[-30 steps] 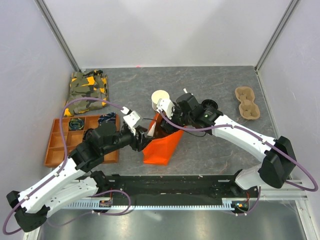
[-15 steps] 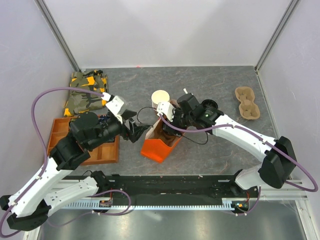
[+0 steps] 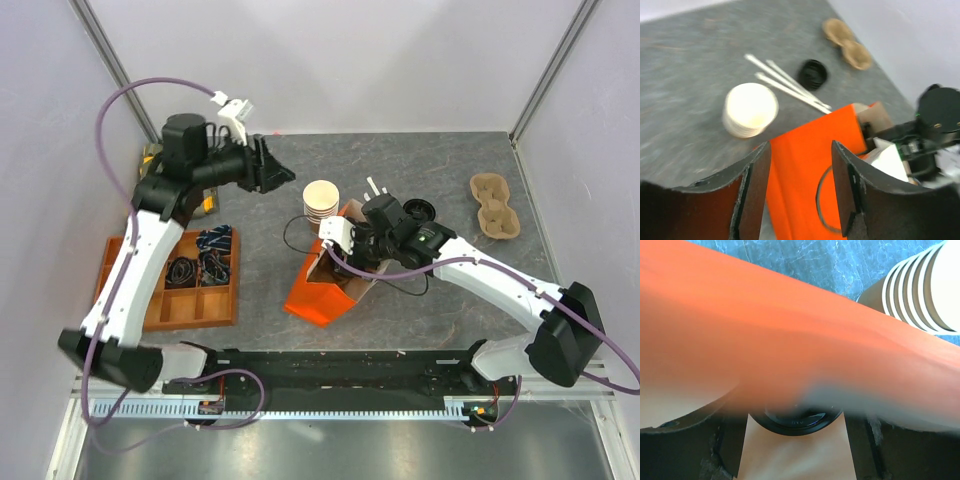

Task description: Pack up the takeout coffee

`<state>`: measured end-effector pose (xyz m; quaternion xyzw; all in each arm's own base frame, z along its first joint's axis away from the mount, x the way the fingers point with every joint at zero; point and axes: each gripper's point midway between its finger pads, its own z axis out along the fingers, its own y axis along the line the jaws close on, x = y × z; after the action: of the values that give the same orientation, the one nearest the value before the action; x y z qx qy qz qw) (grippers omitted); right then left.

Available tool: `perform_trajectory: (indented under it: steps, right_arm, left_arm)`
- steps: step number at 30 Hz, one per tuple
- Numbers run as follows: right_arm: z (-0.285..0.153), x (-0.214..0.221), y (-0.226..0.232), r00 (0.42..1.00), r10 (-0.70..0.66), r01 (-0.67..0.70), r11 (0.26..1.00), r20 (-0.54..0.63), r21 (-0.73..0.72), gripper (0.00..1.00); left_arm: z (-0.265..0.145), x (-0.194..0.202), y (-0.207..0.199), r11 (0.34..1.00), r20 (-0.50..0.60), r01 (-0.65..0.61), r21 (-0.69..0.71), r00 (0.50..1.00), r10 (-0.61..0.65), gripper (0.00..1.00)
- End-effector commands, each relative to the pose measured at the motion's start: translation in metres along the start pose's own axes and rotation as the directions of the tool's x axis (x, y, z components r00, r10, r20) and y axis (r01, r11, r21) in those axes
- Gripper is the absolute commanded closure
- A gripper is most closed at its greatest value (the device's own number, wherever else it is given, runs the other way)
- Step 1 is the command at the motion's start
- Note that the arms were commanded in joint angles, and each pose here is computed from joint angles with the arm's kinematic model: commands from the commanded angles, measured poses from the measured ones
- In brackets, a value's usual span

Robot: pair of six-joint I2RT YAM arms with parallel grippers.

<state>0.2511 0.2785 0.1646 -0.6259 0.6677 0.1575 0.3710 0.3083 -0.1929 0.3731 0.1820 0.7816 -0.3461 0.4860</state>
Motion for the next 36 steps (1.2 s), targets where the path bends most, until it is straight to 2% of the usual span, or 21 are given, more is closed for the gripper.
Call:
perform_trajectory:
  steps: [1, 6, 11, 20, 26, 29, 32, 33, 35, 36]
  right_arm:
    - [-0.007, -0.014, -0.003, 0.994, -0.079, 0.078, 0.997, 0.072, 0.012, 0.51]
    - [-0.006, -0.016, -0.005, 0.992, -0.096, 0.095, 0.995, 0.080, 0.022, 0.51]
    - [-0.005, -0.016, -0.005, 0.990, -0.116, 0.115, 0.993, 0.084, 0.018, 0.51]
    - [-0.004, -0.018, -0.004, 0.982, -0.165, 0.166, 0.986, 0.091, 0.004, 0.51]
    - [-0.003, -0.018, -0.006, 0.982, -0.171, 0.171, 0.985, 0.077, 0.002, 0.51]
    - [-0.003, -0.020, -0.007, 0.981, -0.177, 0.177, 0.984, 0.081, 0.006, 0.51]
    - [-0.004, -0.020, -0.010, 0.982, -0.175, 0.174, 0.985, 0.077, 0.015, 0.51]
    - [-0.005, -0.020, -0.010, 0.983, -0.170, 0.170, 0.985, 0.075, 0.014, 0.51]
    - [-0.006, -0.021, -0.011, 0.983, -0.167, 0.166, 0.986, 0.075, 0.018, 0.51]
    - [-0.007, -0.022, -0.011, 0.983, -0.164, 0.163, 0.986, 0.077, 0.020, 0.51]
  left_arm:
    - [0.005, 0.002, -0.049, 0.949, -0.123, 0.063, 0.309, 0.992, -0.026, 0.40]
    - [0.026, 0.014, -0.067, 0.928, -0.185, 0.034, 0.370, 0.982, 0.038, 0.35]
    - [0.055, 0.034, -0.066, 0.942, -0.282, 0.045, 0.333, 0.958, 0.054, 0.34]
    - [0.091, 0.048, -0.071, 0.961, -0.348, -0.045, 0.271, 0.927, 0.141, 0.43]
    - [0.089, 0.068, -0.080, 0.953, -0.408, -0.076, 0.292, 0.892, 0.196, 0.45]
    - [0.089, 0.080, -0.069, 0.959, -0.443, -0.108, 0.260, 0.869, 0.218, 0.48]
    - [0.087, 0.091, -0.057, 0.969, -0.481, -0.120, 0.215, 0.851, 0.212, 0.62]
    - [0.087, 0.096, -0.056, 0.970, -0.492, -0.114, 0.214, 0.845, 0.209, 0.71]
    - [0.082, 0.097, -0.056, 0.970, -0.490, -0.112, 0.216, 0.847, 0.207, 0.81]
    - [0.081, 0.105, -0.055, 0.971, -0.504, -0.098, 0.217, 0.841, 0.197, 0.91]
